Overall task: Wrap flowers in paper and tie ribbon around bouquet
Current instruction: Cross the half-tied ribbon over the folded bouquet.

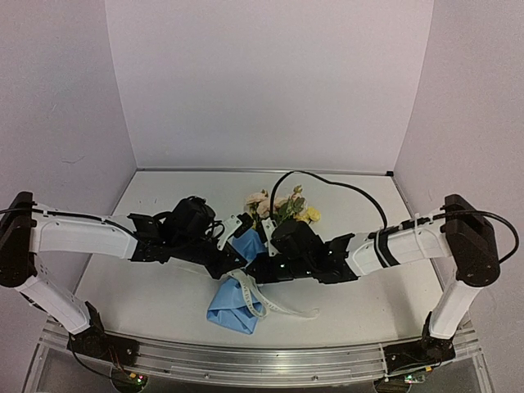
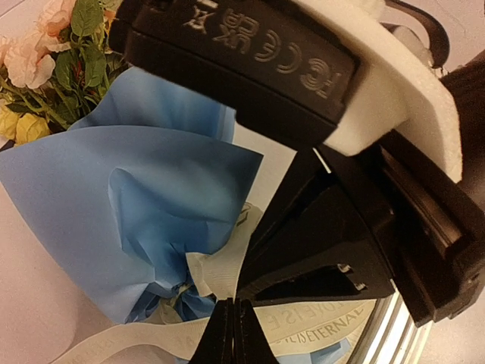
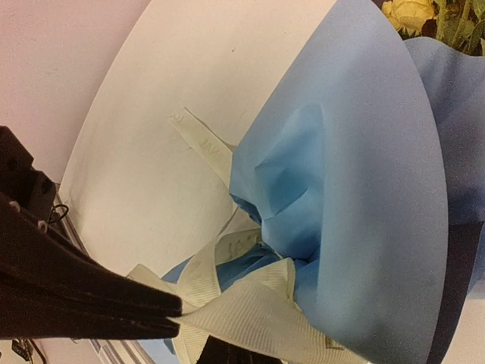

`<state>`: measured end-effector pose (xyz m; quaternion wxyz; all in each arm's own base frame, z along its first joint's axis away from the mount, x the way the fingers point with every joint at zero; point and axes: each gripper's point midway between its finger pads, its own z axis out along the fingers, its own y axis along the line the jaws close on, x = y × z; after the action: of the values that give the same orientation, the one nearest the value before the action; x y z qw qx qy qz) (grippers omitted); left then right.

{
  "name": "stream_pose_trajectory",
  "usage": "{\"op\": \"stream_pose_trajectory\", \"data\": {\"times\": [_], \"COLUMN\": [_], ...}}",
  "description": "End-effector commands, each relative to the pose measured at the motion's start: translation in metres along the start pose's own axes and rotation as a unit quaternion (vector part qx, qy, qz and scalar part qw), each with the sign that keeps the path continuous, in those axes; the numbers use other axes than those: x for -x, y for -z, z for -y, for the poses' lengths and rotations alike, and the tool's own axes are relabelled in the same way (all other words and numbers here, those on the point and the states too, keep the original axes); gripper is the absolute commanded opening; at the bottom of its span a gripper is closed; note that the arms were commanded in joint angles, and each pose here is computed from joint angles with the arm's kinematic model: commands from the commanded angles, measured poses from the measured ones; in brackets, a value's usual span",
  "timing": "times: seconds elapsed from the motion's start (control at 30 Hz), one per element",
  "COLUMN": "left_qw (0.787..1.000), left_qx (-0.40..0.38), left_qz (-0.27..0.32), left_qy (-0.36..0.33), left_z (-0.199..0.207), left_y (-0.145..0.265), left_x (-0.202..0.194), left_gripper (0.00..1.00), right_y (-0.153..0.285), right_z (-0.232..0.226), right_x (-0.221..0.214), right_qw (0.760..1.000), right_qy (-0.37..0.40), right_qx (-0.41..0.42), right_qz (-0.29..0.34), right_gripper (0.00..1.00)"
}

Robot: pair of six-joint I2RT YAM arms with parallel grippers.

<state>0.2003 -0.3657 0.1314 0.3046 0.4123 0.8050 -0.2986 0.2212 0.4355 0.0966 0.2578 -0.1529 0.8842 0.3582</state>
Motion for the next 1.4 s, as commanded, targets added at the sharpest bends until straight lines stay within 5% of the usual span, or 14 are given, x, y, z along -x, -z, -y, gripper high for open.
{"op": "stream_pose_trajectory", "data": {"times": [0.0, 0.8, 1.37], "left_qw": [0.999, 0.998, 0.992], "left_qx": [-0.02, -0.028, -0.027], "left_qz": [0.037, 0.03, 0.097], "left_qy": [0.003, 0.041, 0.074], "left_z": [0.008, 0.002, -0.001], "left_y": [0.008, 0.005, 0.047], "left_x": [0.018, 0.018, 0.043], "left_gripper": [0.0, 0.08, 0.45], "right_y": [-0.006, -0.027, -0.034], "right_z": [-0.002, -0.002, -0.003], "right_x": [0.022, 0.033, 0.033], "right_qw": [0.999, 0.992, 0.992], "right_qy": [-0.003, 0.046, 0.06], "right_qx": [-0.003, 0.021, 0.023], "right_qz": [0.043, 0.112, 0.112], "right_gripper": [0.0, 0.0, 0.0]}}
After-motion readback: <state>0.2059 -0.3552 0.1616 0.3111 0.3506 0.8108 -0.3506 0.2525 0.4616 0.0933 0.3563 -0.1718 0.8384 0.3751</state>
